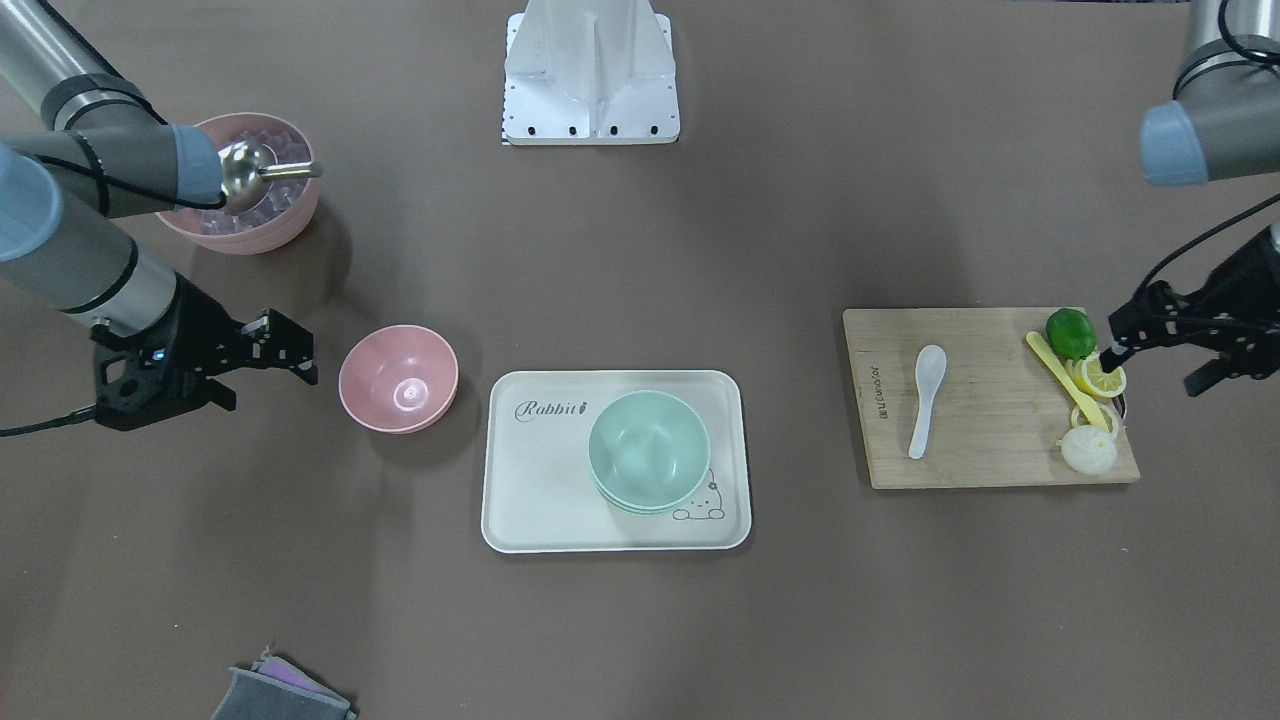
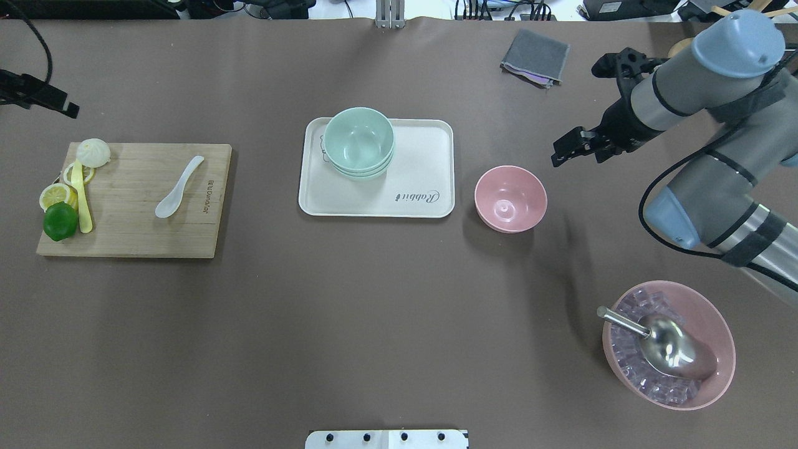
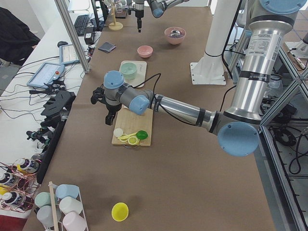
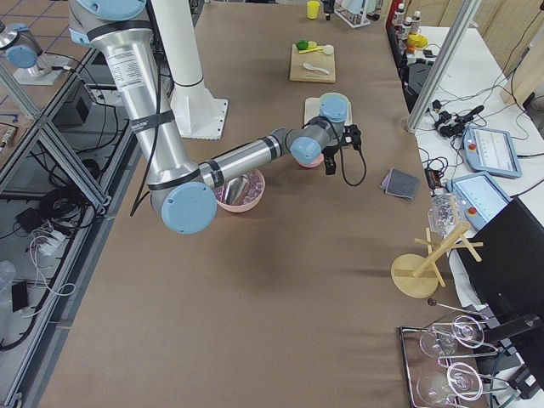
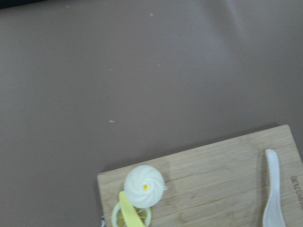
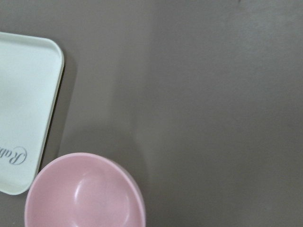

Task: Stack pink bowl on green and place spoon
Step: 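Move the right gripper to the pink bowl while the left approaches the spoon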

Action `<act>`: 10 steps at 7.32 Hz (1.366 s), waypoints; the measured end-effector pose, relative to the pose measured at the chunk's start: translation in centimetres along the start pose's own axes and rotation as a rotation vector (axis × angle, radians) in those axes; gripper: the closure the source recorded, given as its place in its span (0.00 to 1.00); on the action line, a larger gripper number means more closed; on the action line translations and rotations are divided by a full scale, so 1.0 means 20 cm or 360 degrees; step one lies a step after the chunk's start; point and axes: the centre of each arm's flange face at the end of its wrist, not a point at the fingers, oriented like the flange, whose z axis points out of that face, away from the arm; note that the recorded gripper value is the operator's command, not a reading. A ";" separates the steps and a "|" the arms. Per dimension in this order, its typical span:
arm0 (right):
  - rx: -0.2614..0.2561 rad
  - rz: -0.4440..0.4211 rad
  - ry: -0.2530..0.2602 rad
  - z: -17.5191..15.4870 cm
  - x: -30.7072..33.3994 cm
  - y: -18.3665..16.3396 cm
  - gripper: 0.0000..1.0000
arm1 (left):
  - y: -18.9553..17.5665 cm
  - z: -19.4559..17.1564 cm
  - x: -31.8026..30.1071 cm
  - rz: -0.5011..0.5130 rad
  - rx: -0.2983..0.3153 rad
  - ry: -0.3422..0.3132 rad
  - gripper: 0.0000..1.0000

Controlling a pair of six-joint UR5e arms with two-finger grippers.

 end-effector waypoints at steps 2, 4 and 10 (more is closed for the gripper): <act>-0.0091 -0.0052 -0.0007 0.18 -0.13 0.11 0.04 | -0.05 0.10 0.21 -0.0026 -0.0029 0.0055 0.03; -0.0151 -0.0083 0.0014 0.36 -0.15 0.18 0.53 | -0.10 0.16 0.32 -0.0006 -0.0050 0.0079 0.03; -0.0121 -0.0076 -0.0142 0.35 0.10 0.09 1.00 | -0.13 0.24 0.40 0.0026 -0.0077 0.0098 0.03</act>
